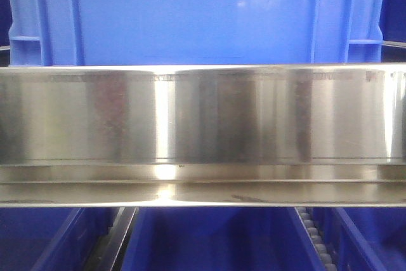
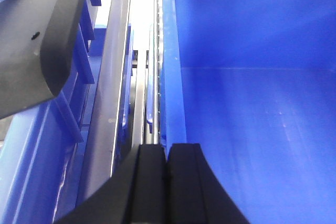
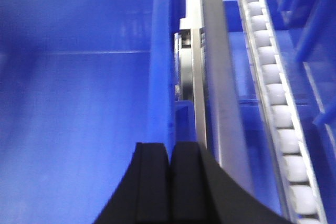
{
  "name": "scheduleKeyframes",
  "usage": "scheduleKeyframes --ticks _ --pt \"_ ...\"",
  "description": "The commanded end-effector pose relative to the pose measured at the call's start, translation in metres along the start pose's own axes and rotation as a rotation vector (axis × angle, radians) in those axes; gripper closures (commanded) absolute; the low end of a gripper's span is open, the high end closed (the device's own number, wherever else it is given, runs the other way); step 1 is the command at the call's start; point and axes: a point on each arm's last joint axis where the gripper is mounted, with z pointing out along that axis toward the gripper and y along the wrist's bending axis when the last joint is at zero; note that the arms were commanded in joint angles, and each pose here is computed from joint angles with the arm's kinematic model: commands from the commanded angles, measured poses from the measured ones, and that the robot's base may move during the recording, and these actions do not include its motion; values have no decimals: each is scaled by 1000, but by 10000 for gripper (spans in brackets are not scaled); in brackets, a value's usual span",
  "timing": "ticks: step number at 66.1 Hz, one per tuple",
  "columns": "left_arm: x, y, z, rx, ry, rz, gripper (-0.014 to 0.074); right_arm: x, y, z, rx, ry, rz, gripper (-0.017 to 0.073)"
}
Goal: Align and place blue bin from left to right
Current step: 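Lower both grippers onto the bin's side walls, straddling each wall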
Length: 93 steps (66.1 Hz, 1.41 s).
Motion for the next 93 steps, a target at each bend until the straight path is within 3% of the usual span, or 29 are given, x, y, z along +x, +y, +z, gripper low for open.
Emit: scheduleKeyframes --ticks 1,20,23,31,36,48,52,66,93 --pt "-3 -3 0 12 -28 -4 704 -1 3 0 -33 2 -42 700" --pt "-2 -3 1 16 -18 -8 704 1 4 5 -34 27 -57 697" --pt "-2 -3 1 16 -18 -8 704 1 4 5 -35 25 -57 658" --pt "-2 -3 1 16 -18 -8 704 0 5 5 -37 13 -58 389" --pt "-2 -4 1 17 -17 -8 704 -2 5 7 -41 -7 -59 295" --pt "1 -5 5 17 10 -11 704 -2 6 23 -38 11 -57 372" --pt "2 -6 8 14 25 -10 704 -2 2 28 -32 20 -33 392" --pt "3 -7 13 13 30 -7 704 -4 -12 41 -14 47 9 396" --pt "3 -7 13 15 26 -7 704 -2 -6 60 -20 53 -10 396"
